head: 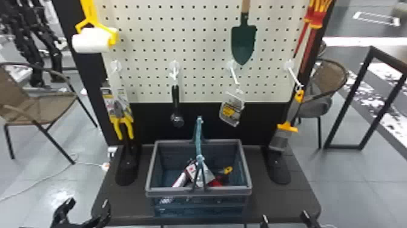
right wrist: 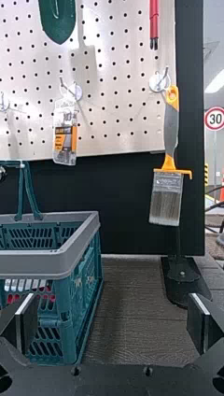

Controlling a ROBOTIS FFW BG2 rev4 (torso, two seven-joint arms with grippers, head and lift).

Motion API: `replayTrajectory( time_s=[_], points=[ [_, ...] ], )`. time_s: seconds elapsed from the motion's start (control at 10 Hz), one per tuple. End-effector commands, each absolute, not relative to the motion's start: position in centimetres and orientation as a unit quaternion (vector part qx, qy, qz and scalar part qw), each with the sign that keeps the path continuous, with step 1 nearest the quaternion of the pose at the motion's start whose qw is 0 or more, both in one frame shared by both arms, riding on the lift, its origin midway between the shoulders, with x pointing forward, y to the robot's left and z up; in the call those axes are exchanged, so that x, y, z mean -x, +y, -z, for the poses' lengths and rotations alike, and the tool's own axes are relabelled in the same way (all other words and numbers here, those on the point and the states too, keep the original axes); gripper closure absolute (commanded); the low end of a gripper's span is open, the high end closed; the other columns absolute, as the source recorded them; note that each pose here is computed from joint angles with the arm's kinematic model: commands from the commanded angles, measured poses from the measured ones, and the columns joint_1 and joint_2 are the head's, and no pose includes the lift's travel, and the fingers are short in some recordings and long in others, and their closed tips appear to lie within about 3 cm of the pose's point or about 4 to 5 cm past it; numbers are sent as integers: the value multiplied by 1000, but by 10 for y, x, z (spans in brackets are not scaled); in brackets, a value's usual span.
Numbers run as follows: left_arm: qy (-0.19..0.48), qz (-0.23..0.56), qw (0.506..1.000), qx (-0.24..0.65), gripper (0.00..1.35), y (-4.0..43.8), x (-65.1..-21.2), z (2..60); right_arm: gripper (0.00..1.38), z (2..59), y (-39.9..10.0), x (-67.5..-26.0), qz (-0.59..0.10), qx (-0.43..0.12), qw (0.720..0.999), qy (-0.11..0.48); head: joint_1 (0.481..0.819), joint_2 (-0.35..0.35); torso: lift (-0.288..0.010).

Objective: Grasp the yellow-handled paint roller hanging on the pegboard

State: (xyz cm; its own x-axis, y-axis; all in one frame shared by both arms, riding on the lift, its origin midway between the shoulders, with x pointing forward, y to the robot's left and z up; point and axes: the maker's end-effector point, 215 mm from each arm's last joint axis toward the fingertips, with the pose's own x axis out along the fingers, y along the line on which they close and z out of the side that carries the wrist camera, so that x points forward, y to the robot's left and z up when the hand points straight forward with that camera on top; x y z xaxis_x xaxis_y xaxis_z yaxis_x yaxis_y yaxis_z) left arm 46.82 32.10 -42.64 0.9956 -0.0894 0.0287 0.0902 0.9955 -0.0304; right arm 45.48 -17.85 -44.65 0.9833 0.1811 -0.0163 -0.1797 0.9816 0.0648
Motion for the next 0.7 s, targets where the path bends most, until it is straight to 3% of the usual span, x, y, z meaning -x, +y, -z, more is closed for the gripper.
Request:
replayTrajectory(
  time_s=[0.0,0.6],
  points=[
    [-13,42,999,16,257,323,-467,427,96,446,-179,-456,-91,-31,995,10,549,0,-100],
    [-17,42,999,18,257,323,-470,424,96,446,-179,-457,-91,-30,995,10,549,0,-100]
  ],
)
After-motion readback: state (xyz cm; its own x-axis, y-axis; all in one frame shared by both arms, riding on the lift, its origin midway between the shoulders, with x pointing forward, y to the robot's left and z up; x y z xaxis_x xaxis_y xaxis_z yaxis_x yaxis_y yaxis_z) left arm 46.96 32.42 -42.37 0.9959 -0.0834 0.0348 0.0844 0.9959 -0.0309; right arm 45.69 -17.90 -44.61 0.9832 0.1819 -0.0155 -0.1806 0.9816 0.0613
